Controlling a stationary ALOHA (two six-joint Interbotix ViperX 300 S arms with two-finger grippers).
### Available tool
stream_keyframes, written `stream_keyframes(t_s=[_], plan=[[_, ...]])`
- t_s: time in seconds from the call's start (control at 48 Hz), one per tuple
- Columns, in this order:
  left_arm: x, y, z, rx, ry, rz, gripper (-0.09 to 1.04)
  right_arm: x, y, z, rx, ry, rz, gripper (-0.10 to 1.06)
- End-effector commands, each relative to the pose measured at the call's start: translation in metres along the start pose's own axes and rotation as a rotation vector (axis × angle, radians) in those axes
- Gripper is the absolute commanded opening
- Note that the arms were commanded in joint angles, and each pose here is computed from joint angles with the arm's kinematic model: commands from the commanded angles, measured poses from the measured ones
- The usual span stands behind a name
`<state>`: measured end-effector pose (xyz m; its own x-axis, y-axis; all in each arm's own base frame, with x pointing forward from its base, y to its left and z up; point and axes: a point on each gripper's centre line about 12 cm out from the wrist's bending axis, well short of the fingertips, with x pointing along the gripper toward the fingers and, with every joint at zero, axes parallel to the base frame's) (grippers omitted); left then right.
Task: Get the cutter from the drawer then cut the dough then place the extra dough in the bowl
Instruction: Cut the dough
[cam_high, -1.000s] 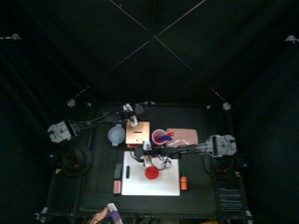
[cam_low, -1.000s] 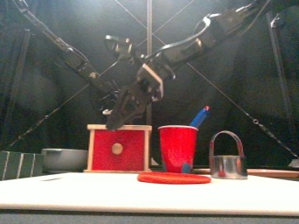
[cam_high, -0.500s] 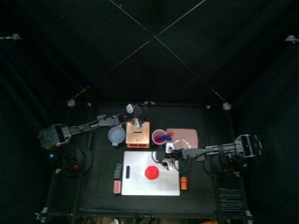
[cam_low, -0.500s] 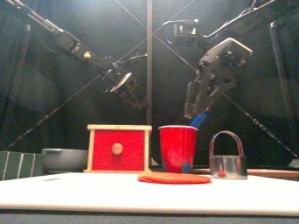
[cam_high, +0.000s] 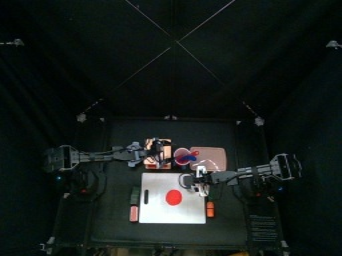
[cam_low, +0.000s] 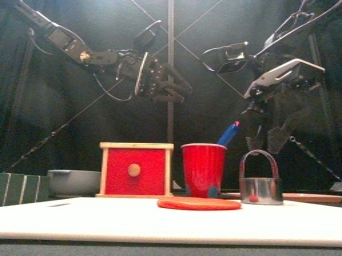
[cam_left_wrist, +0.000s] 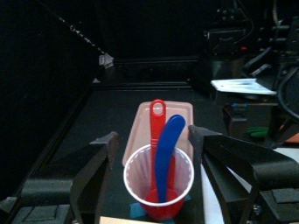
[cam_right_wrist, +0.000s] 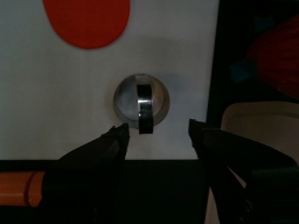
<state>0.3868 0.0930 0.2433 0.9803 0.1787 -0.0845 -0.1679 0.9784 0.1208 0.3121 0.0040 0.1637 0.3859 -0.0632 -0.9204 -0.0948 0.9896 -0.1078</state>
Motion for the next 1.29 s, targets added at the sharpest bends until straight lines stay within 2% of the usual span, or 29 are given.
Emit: stream_keyframes(t_s=[0.021,0.208,0.458,0.521,0.625,0.729,0.938,1.062,1.292], plan=[[-0.012,-0.003,0.006,-0.022,-0.111,0.006,0.98,-0.004,0.000,0.011,-0.004,-0.052,0.000,0.89],[-0.025,-0.003,-0.011,-0.064,-0.124,0.035,0.98,-0.004,0.004,0.015,-0.014,-0.063,0.005,0.84],[-0.030,-0.006,-0.021,-0.091,-0.095,0.043,0.98,0.003,0.004,0.021,-0.020,-0.061,0.004,0.63],[-0.030,-0.005,-0.021,-0.095,-0.095,0.047,0.98,0.006,0.006,0.023,-0.036,-0.047,0.002,0.61],[-0.030,-0.005,-0.022,-0.098,-0.093,0.049,0.98,0.004,0.009,0.027,-0.065,-0.033,-0.008,0.60],[-0.031,-0.006,-0.023,-0.102,-0.089,0.049,0.98,-0.001,0.011,0.033,-0.072,-0.025,-0.012,0.60],[-0.036,-0.009,-0.032,-0.119,-0.061,0.053,0.98,-0.018,0.026,0.065,-0.083,-0.099,0.006,0.60],[-0.039,-0.008,-0.038,-0.134,-0.044,0.064,0.98,-0.016,0.029,0.082,-0.074,-0.125,0.016,0.60],[-0.041,-0.012,-0.041,-0.137,-0.037,0.059,0.98,0.001,0.034,0.108,-0.029,-0.097,0.049,0.60]])
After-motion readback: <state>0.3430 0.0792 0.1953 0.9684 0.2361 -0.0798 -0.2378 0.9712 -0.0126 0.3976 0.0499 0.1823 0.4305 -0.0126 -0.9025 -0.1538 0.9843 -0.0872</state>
